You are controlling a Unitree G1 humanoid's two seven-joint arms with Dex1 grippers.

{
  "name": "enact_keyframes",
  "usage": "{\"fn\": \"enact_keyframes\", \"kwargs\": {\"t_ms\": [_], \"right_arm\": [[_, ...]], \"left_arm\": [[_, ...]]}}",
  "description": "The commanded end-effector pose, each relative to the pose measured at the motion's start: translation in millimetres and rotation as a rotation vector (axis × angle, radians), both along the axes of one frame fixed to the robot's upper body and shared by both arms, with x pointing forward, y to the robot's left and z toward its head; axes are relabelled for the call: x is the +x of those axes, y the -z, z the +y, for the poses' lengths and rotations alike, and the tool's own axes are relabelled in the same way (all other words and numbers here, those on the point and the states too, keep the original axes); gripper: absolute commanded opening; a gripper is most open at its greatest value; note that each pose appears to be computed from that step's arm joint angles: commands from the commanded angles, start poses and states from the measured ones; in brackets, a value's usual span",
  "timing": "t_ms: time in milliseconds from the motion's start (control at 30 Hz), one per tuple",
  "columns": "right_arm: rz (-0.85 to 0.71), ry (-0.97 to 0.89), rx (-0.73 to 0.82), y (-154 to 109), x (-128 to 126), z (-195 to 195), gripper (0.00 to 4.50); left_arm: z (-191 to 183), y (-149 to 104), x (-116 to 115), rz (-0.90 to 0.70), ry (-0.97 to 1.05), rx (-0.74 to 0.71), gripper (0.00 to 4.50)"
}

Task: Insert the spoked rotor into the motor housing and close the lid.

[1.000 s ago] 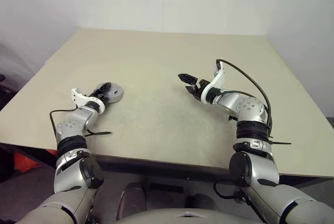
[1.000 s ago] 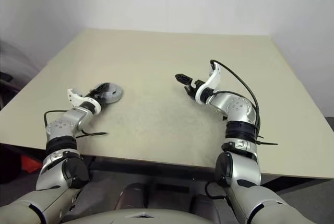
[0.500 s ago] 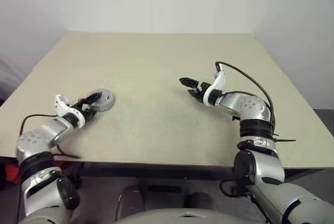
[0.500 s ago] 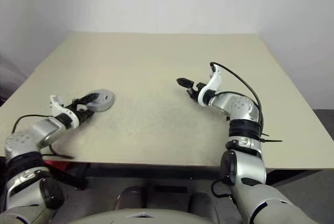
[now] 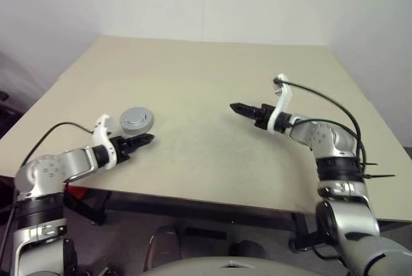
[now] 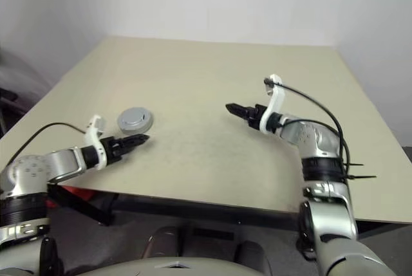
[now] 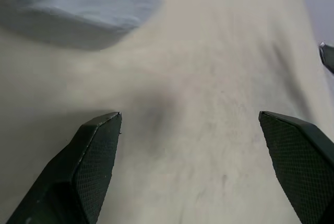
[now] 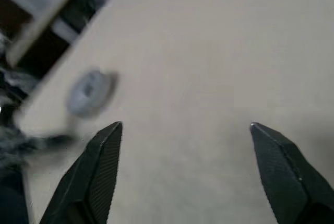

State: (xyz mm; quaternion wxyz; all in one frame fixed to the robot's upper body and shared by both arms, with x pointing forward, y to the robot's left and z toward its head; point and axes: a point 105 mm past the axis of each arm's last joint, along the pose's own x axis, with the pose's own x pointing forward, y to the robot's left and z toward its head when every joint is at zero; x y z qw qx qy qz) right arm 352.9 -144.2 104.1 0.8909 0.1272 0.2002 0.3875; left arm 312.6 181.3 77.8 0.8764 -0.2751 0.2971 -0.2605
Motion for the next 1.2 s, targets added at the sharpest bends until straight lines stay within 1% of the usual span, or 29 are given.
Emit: {"fn": "enact_keyframes", "kwargs": {"t_ms": [33,100,167,300,400,467,500,667,800,967,1100,1200], "right_arm": [[-0.144,-0.189,-0.112,-9.6,-17.4,2.6,4.38],[-0.150,-0.213,-0.182,1.2,-20.9,-6.2,4.38],[-0.154,-0.220,-0.191,3.5,-22.5,-11.4,4.38],[-0.176,-0.237,-0.184,1.5,-28.6,-16.2,4.38],[-0.184,-0.199,-0.206,4.6,-26.1,-21.9,4.38],[-0.187,-0.183,-0.206,4.7,-24.7,-23.0,4.38],[-0.191,-0.174,-0.209,4.5,-23.8,-23.3,4.38],[-0.317,-0.072,-0.225,-7.2,-11.6,-26.8,4.38],[-0.370,-0.059,-0.223,-10.1,-10.0,-30.0,4.38],[-0.318,-0.056,-0.193,-7.9,-6.8,-33.5,4.38],[-0.333,-0.039,-0.128,-14.1,-5.5,-30.4,4.38],[-0.345,-0.061,-0.145,-11.2,-8.6,-26.1,4.38]], "left_arm": [[-17.5,-26.7,25.9,-0.244,0.037,0.150,4.48],[-28.3,-30.0,34.6,-0.378,0.093,0.275,4.48],[-39.8,-28.8,36.8,-0.456,0.178,0.350,4.48],[-58.1,-29.2,37.0,-0.507,0.301,0.363,4.48],[-70.4,-29.8,31.6,-0.533,0.386,0.338,4.48],[-73.0,-29.3,30.4,-0.534,0.405,0.329,4.48],[-73.7,-28.6,30.2,-0.535,0.413,0.334,4.48],[-72.4,-31.6,32.4,-0.549,0.404,0.344,4.48],[-68.9,-30.5,35.4,-0.552,0.386,0.371,4.48],[-70.0,-32.7,36.7,-0.566,0.348,0.371,4.48],[-76.0,-29.7,33.7,-0.564,0.345,0.366,4.48],[-79.6,-30.1,32.9,-0.566,0.348,0.363,4.48]]}}
